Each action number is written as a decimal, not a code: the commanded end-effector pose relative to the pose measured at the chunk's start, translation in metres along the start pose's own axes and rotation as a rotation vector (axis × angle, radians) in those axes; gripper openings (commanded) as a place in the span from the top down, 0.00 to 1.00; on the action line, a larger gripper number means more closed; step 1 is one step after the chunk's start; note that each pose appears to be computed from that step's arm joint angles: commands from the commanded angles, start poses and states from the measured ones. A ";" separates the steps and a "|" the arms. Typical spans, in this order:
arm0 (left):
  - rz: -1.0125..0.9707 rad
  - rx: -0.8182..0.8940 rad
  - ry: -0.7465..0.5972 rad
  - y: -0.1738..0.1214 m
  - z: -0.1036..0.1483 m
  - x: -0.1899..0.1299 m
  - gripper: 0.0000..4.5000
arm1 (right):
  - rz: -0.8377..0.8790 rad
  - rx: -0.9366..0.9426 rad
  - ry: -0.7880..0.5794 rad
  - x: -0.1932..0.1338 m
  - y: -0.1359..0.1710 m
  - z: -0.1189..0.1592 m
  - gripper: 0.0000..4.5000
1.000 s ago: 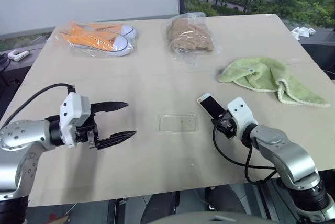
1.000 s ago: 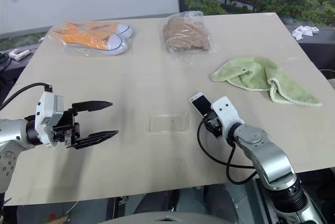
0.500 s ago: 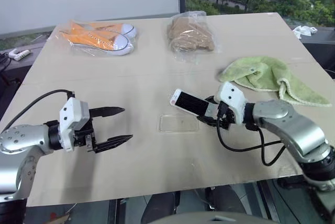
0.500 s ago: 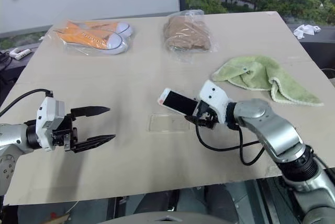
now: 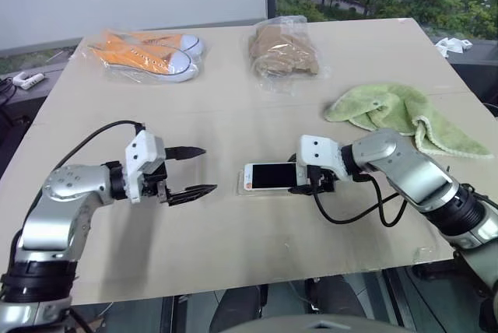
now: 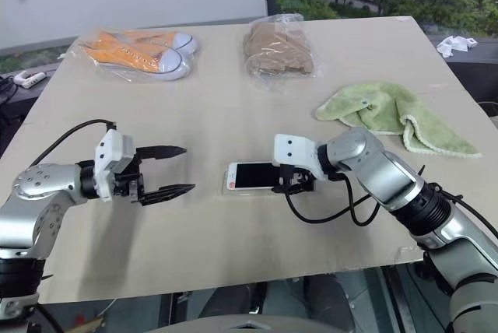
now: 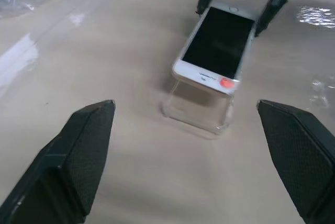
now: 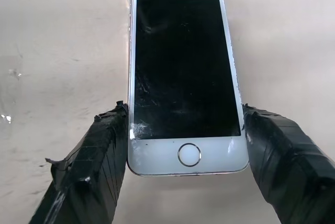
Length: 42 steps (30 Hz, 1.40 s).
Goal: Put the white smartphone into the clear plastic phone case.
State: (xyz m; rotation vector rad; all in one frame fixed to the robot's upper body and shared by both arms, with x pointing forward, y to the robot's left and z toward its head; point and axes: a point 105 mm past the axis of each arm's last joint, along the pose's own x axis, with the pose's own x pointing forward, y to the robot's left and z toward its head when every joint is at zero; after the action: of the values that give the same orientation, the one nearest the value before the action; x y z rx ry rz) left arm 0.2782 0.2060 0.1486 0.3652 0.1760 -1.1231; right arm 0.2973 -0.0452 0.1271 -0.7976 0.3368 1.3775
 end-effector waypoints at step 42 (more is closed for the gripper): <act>-0.326 0.079 0.046 -0.021 -0.012 0.082 1.00 | 0.086 -0.052 0.032 0.011 0.002 0.012 0.35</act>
State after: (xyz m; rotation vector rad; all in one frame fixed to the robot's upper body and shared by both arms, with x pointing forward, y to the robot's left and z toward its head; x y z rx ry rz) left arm 0.2926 0.1350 0.0983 0.4233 0.2754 -1.4471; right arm 0.2985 -0.0325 0.1182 -0.8602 0.4044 1.4383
